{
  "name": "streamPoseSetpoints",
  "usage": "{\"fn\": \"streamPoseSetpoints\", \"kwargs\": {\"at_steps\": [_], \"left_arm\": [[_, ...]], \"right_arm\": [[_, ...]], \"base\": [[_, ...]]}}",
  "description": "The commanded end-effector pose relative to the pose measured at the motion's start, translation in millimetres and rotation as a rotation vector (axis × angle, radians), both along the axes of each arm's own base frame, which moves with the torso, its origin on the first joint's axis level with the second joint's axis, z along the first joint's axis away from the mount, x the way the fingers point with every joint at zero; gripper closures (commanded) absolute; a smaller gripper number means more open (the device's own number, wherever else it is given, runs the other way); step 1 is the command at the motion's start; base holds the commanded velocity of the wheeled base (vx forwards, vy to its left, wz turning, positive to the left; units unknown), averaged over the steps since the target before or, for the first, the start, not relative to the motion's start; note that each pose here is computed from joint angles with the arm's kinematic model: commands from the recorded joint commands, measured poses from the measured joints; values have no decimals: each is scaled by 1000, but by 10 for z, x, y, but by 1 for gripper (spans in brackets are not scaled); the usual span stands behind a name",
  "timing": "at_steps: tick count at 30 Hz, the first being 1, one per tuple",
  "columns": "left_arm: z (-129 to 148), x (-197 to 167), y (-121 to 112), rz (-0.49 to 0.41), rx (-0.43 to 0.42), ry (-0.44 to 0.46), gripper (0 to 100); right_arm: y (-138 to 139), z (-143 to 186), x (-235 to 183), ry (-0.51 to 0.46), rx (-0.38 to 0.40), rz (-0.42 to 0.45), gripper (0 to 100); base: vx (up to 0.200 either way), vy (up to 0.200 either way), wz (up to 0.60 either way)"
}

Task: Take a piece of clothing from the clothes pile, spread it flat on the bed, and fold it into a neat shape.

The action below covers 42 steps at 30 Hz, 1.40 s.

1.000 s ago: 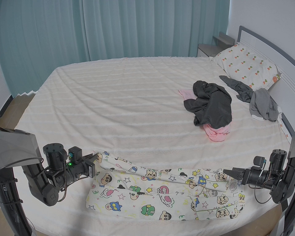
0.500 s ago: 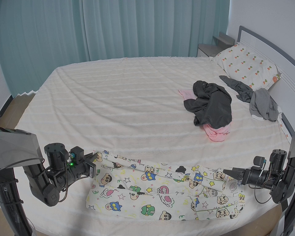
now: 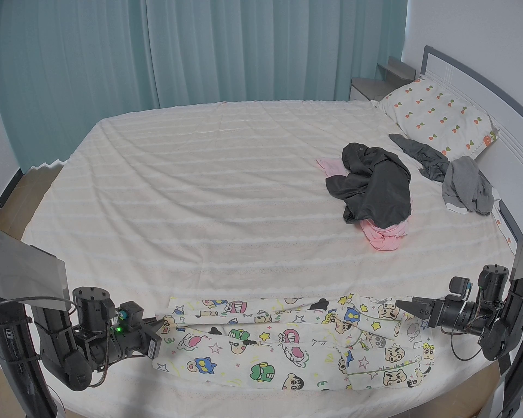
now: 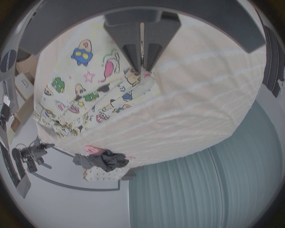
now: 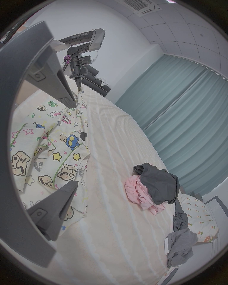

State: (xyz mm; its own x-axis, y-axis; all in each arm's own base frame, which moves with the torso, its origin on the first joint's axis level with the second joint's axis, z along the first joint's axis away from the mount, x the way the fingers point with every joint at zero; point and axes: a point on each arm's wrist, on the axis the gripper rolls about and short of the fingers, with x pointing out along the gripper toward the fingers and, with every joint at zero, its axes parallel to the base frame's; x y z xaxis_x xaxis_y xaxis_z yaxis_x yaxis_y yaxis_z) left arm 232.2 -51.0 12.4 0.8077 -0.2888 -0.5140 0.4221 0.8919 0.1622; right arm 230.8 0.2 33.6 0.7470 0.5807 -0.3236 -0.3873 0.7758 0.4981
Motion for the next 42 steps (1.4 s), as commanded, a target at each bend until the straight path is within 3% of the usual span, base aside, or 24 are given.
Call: {"fn": "streamPoseSetpoints", "kwargs": {"at_steps": [1,10,11,19,20,23,27,32,36,41,42], "left_arm": [[-148,-111,25,-13,40,88,100],[-347,-28,4,-19,78,127,100],[-346,-24,4,-13,78,123,0],[-275,-95,93,47,23,116,0],[-139,-106,100,85,-75,89,0],[50,-122,98,104,-245,65,0],[153,-102,165,125,-361,55,0],[251,151,31,184,-637,72,0],[39,285,-100,263,-599,146,0],[-140,291,-272,258,-559,209,0],[-248,275,-360,265,-504,227,0]], "right_arm": [[0,7,1,-10,0,1,0],[6,2,-27,-1,2,6,0],[10,2,-27,-1,2,8,0],[21,-28,-24,15,7,14,0],[20,-41,-14,19,8,14,0],[20,-43,-15,21,9,13,0],[20,-47,-18,23,8,14,0],[31,-52,-21,25,6,19,0],[49,-60,-24,28,4,26,0],[48,-63,-20,28,4,26,0],[49,-67,-23,31,5,26,0]], "base": [[0,0,0],[0,0,0],[0,0,0],[0,0,0],[0,0,0],[0,0,0],[0,0,0],[0,0,0],[0,0,0],[0,0,0],[0,0,0]]}}
